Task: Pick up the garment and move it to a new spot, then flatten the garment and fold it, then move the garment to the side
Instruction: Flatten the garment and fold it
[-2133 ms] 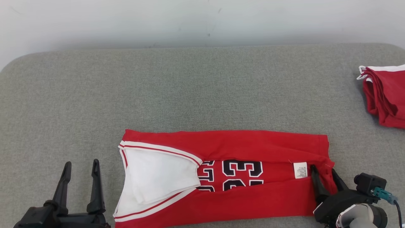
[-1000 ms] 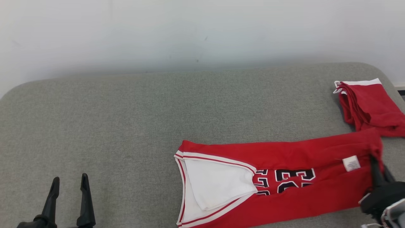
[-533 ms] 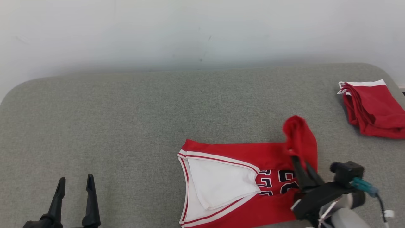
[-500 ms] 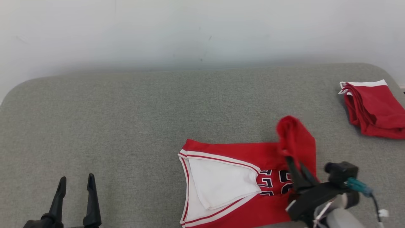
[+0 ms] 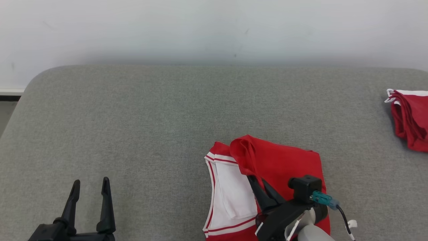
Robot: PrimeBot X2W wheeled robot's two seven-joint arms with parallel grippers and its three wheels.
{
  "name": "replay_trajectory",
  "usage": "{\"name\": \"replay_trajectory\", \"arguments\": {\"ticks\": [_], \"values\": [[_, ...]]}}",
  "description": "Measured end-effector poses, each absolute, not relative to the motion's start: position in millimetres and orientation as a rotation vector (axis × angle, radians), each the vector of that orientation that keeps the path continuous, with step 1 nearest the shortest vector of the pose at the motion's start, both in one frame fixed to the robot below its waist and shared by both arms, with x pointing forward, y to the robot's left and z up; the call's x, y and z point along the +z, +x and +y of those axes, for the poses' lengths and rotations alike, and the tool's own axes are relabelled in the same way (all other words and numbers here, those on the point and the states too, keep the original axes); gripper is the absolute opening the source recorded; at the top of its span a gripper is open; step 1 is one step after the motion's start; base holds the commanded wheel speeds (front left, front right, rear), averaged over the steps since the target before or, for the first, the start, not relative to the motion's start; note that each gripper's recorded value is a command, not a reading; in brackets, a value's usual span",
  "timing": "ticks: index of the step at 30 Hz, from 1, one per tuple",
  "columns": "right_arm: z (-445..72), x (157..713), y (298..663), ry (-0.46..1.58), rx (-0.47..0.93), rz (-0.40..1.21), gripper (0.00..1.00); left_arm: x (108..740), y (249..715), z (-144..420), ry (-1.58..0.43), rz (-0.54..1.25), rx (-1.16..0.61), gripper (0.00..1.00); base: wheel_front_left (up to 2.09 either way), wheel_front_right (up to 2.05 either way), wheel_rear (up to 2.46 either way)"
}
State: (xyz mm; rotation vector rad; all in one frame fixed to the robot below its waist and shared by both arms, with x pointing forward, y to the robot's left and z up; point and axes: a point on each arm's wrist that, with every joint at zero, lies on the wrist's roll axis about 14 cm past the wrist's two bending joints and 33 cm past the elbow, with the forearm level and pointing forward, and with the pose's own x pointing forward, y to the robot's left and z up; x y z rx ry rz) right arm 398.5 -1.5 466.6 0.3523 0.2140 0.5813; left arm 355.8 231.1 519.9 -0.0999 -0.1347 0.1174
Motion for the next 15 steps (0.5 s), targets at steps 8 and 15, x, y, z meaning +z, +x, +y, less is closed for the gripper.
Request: {"name": "replay_trajectory", "arguments": {"ticks": [8,15], "values": [[26,457,396,0.363,0.637,0.258,0.00,516,356,235,-0.101,-0.122,0.134,1.00,0.00,0.00,0.00],[26,453,399,0.364,0.629,0.264,1.00,515,360,233,-0.107,-0.119,0.129,1.00,0.00,0.00,0.00]]}}
